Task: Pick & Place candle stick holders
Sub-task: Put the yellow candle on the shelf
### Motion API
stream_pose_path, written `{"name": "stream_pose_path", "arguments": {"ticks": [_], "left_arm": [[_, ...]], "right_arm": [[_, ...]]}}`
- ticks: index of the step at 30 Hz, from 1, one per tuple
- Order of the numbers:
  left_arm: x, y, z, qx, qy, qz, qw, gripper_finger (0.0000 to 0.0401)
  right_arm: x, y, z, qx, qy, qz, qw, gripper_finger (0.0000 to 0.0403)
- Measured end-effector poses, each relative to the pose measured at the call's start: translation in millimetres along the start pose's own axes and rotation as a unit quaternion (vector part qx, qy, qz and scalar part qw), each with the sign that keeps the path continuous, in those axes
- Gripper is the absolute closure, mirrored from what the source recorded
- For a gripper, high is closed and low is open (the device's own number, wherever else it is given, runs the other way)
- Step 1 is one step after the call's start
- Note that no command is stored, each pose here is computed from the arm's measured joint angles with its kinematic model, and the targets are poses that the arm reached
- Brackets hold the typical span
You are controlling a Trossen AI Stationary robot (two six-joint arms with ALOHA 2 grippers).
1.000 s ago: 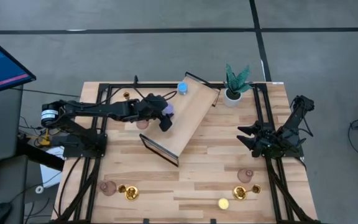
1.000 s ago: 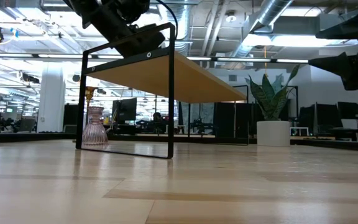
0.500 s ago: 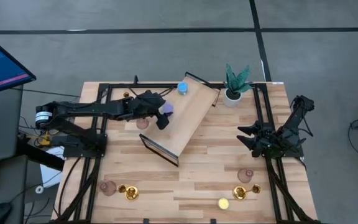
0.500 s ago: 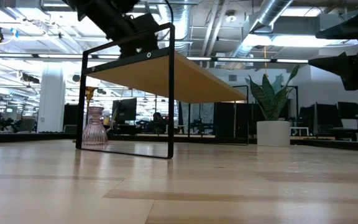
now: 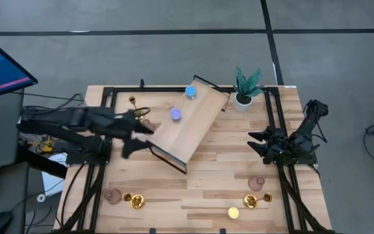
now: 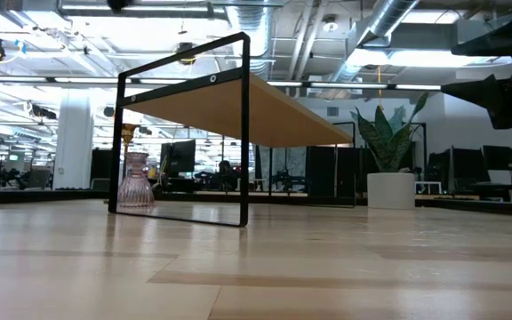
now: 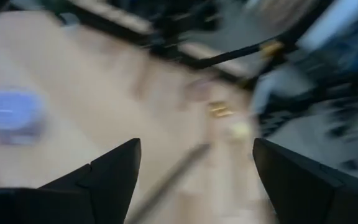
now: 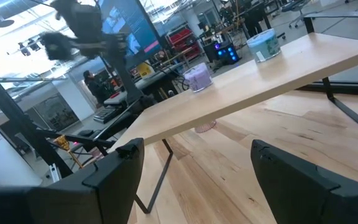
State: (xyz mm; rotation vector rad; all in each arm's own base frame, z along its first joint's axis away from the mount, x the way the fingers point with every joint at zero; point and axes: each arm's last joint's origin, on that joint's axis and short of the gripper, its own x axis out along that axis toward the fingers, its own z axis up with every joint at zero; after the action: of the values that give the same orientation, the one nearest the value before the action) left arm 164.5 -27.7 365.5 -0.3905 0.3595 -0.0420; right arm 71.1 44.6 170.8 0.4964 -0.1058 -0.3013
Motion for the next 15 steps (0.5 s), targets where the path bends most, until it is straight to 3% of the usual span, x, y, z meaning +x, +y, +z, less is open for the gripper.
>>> {"name": "stream_pose_path", "arguments": {"ticks": [3, 8, 15], "left_arm": [[-13, -20, 6, -0.04, -0.027, -0.061, 0.997, 0.0096], [-27, -47, 15, -0.057, -0.061, -0.16, 0.984, 0.0107], [-49, -57, 15, -0.043, -0.092, -0.173, 0.98, 0.0173]], "right_arm": [[0, 0, 0, 0.0, 0.0, 0.0, 1.0, 0.0117], [0, 0, 0, 0.0, 0.0, 0.0, 1.0, 0.0117], [0, 0, 0, 0.0, 0.0, 0.0, 1.0, 0.0117]]}}
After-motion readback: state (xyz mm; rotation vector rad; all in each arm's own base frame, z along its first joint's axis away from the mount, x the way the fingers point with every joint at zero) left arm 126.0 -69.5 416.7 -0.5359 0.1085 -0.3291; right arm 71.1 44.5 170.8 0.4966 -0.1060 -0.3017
